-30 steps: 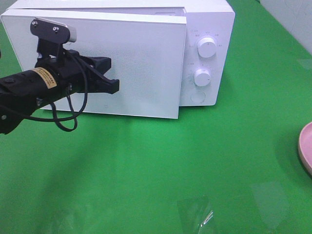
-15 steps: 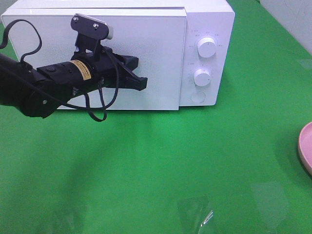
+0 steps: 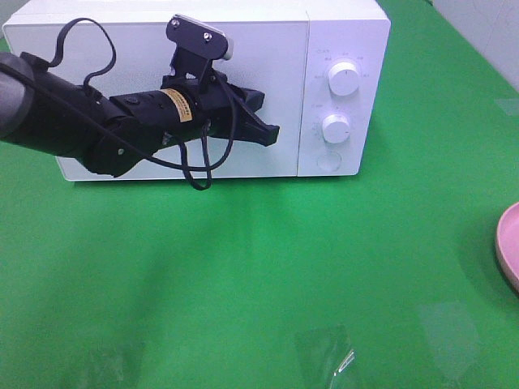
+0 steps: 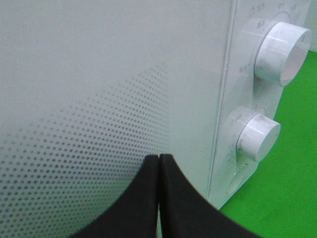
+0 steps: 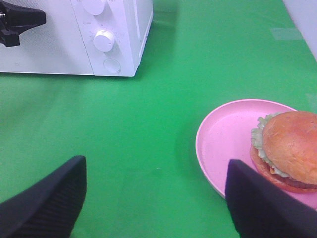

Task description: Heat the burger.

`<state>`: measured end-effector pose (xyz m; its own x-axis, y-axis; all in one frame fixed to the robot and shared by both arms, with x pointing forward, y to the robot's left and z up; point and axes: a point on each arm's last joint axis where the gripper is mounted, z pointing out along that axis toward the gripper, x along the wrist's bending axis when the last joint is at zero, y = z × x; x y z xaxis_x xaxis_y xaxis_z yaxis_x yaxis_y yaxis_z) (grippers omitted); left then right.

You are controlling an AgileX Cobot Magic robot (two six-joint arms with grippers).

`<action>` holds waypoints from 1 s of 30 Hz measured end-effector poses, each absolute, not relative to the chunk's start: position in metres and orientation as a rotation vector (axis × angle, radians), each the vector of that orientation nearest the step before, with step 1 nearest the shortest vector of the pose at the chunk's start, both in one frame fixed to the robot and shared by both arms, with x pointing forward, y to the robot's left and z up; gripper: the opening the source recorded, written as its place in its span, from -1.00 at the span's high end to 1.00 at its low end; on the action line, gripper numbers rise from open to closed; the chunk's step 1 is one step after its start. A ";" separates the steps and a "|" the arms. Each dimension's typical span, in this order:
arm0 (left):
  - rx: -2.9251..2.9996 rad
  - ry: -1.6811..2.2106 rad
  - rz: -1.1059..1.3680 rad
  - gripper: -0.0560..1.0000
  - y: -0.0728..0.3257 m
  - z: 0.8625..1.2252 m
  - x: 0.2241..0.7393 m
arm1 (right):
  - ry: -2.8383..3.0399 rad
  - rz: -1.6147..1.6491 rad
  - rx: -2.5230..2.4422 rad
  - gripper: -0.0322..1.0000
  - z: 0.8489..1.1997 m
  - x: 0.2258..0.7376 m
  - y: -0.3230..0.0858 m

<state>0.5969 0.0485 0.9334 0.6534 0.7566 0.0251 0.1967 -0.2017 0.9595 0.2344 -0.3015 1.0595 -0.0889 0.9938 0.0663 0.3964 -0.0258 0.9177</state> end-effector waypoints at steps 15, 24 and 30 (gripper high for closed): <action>1.828 0.844 0.497 0.81 0.039 0.948 0.539 | 1.561 1.101 1.492 -0.53 1.059 0.234 -0.302; 2.104 0.878 0.413 -0.88 0.046 0.950 0.499 | 1.561 1.101 1.492 -0.53 1.059 0.234 -0.302; 2.327 0.993 0.359 -0.97 0.065 0.953 0.485 | 1.561 1.101 1.492 -0.53 1.059 0.234 -0.302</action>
<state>0.4847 0.0648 0.9533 0.6868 0.7266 0.0192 0.5712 -0.5558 0.6040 0.2344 -0.3015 1.0595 -0.0889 0.9938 0.0663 0.3964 -0.0258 0.9177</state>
